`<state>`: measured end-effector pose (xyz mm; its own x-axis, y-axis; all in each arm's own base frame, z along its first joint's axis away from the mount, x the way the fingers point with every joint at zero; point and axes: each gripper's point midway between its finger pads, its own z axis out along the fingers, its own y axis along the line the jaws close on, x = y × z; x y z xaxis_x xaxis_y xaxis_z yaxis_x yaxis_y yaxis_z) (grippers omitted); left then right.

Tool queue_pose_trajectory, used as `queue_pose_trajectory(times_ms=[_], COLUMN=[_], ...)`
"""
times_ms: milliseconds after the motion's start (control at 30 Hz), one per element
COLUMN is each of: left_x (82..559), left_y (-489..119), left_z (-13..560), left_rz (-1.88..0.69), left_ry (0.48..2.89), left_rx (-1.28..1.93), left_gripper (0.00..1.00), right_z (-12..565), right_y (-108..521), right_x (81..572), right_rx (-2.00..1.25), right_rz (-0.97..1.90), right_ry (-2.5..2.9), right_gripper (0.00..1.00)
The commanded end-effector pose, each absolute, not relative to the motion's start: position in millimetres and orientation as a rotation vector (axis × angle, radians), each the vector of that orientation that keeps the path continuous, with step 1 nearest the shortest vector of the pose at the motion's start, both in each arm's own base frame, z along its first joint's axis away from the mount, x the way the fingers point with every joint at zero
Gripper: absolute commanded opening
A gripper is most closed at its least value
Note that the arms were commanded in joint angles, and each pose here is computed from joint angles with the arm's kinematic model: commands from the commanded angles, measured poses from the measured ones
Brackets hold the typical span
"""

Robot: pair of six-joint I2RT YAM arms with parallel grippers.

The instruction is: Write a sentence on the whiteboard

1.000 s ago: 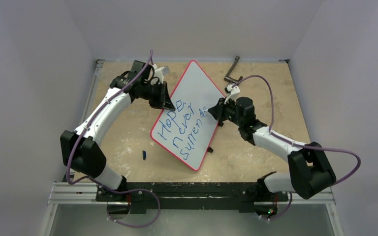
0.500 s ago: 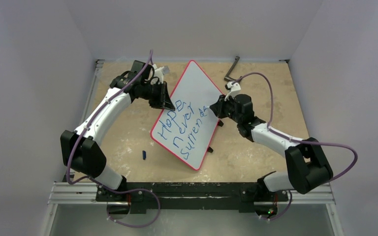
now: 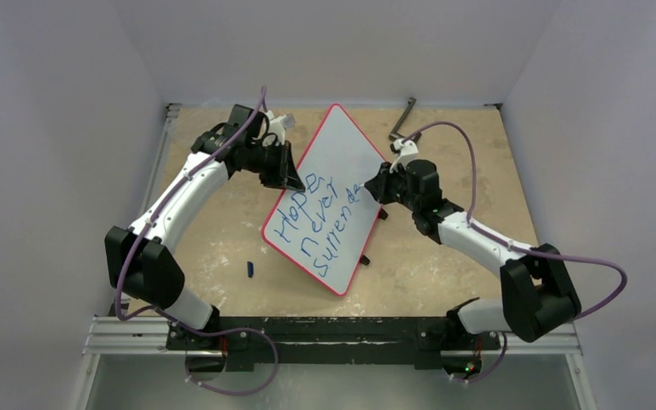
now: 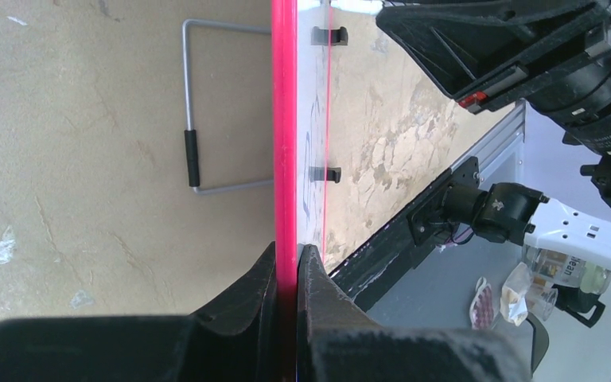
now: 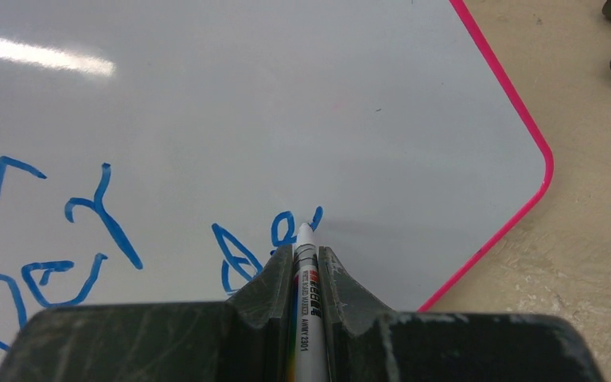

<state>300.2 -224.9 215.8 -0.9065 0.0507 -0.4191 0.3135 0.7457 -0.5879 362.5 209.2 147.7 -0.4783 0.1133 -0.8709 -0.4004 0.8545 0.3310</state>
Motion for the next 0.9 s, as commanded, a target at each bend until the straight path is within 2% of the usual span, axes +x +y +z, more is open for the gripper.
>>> queue_pose_trajectory(times_ms=[0, 867], left_x=[309, 306], left_y=[-209, -211], left_z=[200, 198], left_rz=[-0.740, -0.711], left_ry=[2.565, 2.569], left_rx=[0.392, 0.415], left_gripper=[0.00, 0.00], right_z=[180, 186], right_y=[213, 228], right_x=[355, 384], right_rx=[-0.227, -0.232], right_rz=[0.650, 0.652], right_ry=[1.918, 1.911], right_gripper=[0.00, 0.00])
